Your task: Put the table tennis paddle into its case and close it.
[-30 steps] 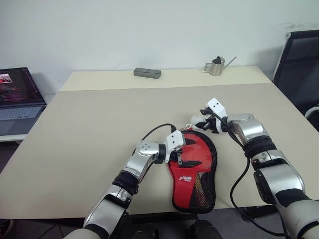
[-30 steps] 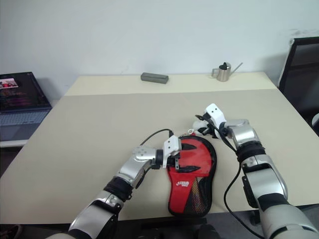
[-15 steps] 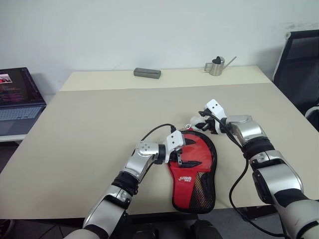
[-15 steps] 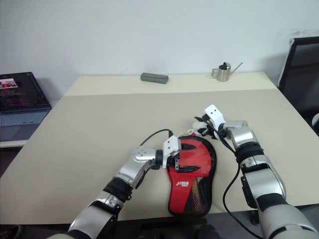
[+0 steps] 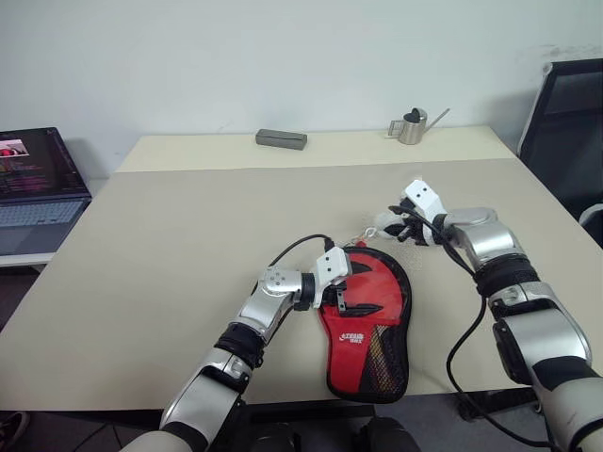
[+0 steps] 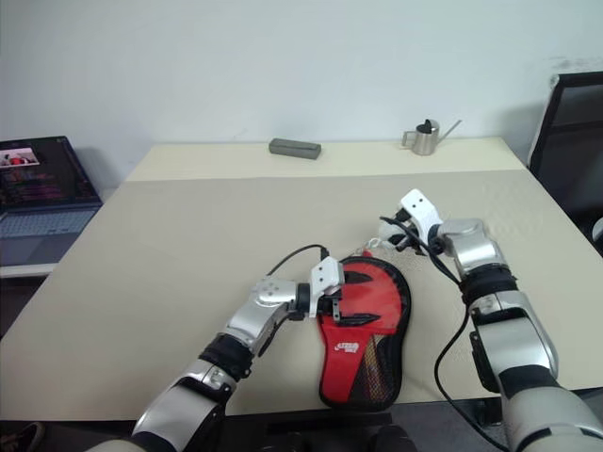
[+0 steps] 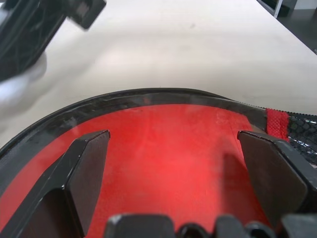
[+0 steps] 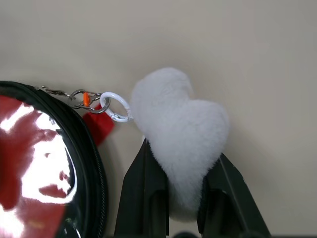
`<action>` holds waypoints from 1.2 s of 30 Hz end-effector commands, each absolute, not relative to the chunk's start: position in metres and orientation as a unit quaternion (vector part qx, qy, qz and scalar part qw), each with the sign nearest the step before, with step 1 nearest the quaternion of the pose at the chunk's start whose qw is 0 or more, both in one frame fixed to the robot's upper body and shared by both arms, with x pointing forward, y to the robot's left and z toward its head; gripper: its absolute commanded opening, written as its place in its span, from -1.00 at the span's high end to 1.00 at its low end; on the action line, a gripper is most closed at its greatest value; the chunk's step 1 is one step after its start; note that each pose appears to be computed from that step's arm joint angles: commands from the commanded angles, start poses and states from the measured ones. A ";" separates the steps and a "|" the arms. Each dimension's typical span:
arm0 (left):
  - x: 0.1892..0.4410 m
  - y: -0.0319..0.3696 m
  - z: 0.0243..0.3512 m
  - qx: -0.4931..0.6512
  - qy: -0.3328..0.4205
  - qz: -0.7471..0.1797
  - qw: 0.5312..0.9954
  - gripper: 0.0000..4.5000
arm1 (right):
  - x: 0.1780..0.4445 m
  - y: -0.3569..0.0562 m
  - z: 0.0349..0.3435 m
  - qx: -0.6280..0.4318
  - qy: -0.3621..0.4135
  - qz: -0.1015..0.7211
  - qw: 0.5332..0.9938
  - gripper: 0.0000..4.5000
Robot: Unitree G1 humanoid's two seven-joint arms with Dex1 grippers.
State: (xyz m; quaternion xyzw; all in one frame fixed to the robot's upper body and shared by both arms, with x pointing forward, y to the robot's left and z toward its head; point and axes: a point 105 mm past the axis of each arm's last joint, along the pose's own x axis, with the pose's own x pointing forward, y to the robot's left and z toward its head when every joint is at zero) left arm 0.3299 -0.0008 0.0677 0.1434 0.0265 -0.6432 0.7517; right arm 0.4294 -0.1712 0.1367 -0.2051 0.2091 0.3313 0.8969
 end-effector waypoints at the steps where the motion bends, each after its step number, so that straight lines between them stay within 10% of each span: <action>1: 0.317 0.016 0.014 0.147 0.129 -0.636 0.746 -1.00 | 0.424 -0.194 0.153 -0.221 0.202 0.315 0.901 0.89; 36: 0.322 0.003 0.015 0.161 0.122 -0.644 0.738 -1.00 | 0.209 -0.217 0.130 -0.252 0.380 0.509 0.730 0.89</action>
